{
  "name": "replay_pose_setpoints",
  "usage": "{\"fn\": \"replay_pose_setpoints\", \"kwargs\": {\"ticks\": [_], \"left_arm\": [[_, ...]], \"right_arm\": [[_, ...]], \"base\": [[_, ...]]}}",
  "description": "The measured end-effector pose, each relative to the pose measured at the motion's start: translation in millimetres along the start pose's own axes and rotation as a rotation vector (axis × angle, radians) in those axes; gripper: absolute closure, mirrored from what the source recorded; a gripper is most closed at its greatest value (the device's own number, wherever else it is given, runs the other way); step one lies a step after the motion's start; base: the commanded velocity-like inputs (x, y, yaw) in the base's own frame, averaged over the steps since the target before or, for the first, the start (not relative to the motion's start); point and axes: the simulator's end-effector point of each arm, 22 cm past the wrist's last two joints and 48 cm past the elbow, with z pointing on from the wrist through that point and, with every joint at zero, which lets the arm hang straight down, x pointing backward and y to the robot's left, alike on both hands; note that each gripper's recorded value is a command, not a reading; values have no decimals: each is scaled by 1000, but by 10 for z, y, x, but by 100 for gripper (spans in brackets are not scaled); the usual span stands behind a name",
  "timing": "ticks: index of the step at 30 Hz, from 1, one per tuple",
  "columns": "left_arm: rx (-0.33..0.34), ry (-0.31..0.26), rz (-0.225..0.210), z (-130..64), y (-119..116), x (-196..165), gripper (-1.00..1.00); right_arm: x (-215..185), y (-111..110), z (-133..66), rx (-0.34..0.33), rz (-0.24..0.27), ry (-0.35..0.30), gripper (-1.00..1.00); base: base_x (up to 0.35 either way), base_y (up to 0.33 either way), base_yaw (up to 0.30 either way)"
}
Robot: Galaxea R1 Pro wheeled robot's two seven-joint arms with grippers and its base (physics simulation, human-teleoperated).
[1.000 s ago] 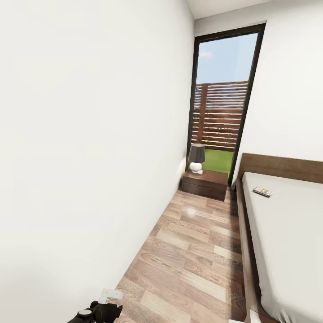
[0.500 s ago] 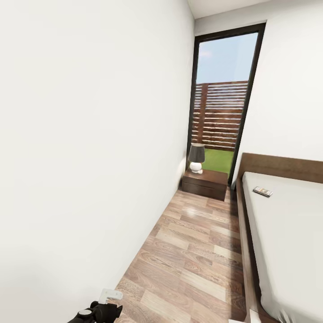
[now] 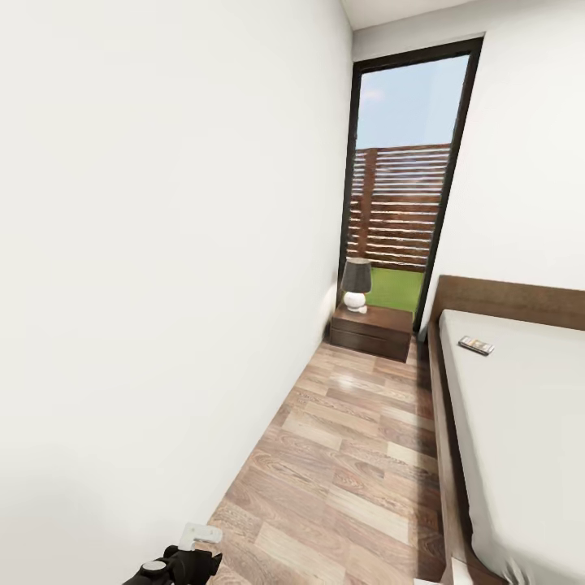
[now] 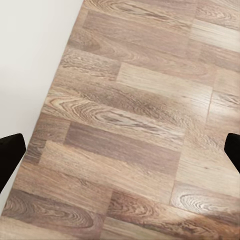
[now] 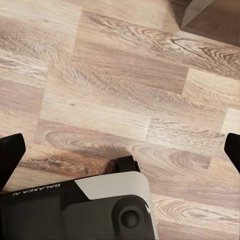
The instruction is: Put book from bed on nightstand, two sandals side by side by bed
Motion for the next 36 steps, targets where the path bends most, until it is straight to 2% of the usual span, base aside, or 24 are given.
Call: {"fn": "replay_pose_setpoints", "kwargs": {"ticks": [21, 36], "left_arm": [[1, 0, 7, -53, -6, -12, -100], [1, -3, 9, -62, -9, -16, -100]], "right_arm": [[9, -5, -54, 0, -2, 1, -100], [11, -7, -64, 0, -2, 2, -100]], "base": [[0, 0, -6], [0, 0, -179]]}}
